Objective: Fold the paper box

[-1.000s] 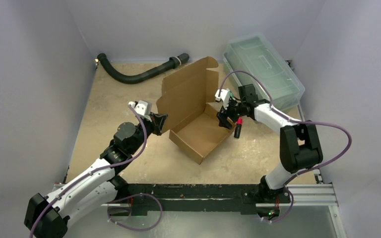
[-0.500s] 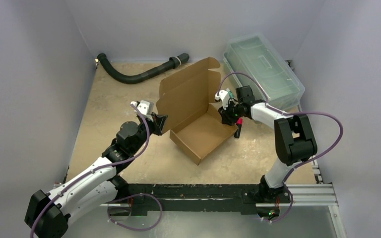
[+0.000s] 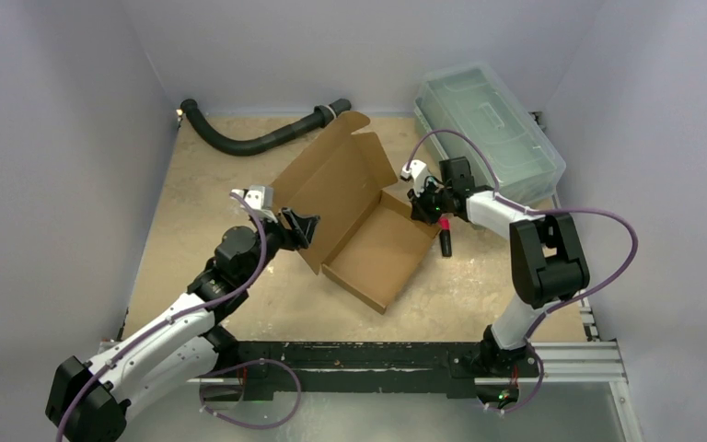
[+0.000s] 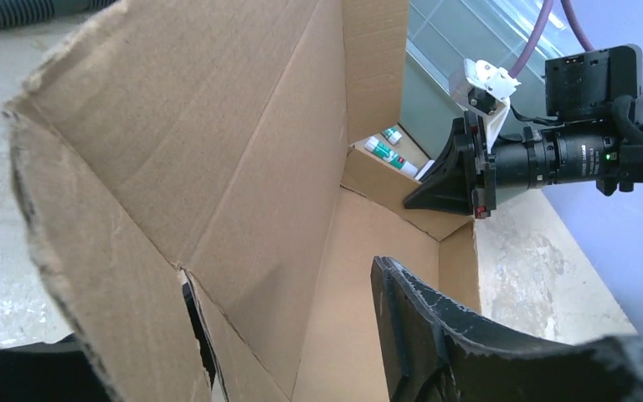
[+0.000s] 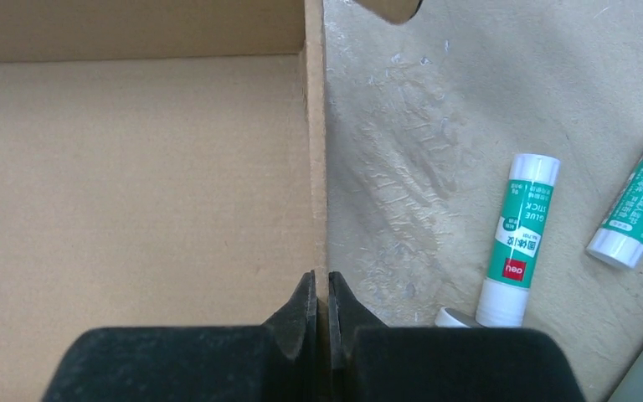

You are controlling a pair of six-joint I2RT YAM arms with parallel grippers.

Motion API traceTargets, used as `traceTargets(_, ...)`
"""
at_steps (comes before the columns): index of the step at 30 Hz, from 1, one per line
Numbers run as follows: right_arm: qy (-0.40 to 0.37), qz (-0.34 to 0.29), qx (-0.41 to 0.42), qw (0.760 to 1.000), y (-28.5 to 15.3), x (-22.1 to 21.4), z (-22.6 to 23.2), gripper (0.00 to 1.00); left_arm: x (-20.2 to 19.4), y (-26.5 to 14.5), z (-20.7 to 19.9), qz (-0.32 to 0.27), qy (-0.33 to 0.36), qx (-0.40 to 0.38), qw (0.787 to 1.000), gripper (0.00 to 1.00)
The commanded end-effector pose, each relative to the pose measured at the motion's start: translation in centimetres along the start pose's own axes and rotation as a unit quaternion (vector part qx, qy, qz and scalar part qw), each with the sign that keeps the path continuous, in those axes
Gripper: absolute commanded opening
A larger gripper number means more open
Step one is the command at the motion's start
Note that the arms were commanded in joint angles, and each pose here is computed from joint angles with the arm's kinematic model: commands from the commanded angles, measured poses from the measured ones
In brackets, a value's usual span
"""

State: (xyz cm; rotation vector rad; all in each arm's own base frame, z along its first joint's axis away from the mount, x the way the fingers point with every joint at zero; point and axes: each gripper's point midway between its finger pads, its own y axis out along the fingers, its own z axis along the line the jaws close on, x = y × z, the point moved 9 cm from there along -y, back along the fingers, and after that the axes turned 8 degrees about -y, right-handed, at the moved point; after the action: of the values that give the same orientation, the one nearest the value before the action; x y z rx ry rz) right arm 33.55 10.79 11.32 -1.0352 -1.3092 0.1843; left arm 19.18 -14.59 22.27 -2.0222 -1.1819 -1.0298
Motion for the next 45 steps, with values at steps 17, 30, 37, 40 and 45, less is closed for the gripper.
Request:
traceTargets(17,0.0,-0.081,0.022,0.996,-1.9,3.5,0.4,0.0,4.4,-0.4,-0.5,0.019,-0.122,0.001,0.992,0.53)
traceTargets(30,0.002,-0.086,0.022,0.996,-2.0,3.7,0.5,0.01,6.4,1.4,-0.7,0.029,-0.027,0.01,0.999,0.0)
traceTargets(37,0.006,-0.084,0.026,0.996,-1.6,3.4,0.5,0.26,8.4,2.1,-1.4,0.012,0.09,-0.029,0.995,0.0)
traceTargets(40,-0.005,-0.098,0.043,0.994,-2.1,3.8,0.9,0.43,9.2,2.1,-1.9,-0.003,0.128,-0.049,0.991,0.0)
traceTargets(45,-0.075,-0.133,0.043,0.987,-5.2,5.4,1.7,0.66,9.9,0.3,-2.4,-0.052,0.166,-0.089,0.981,0.0)
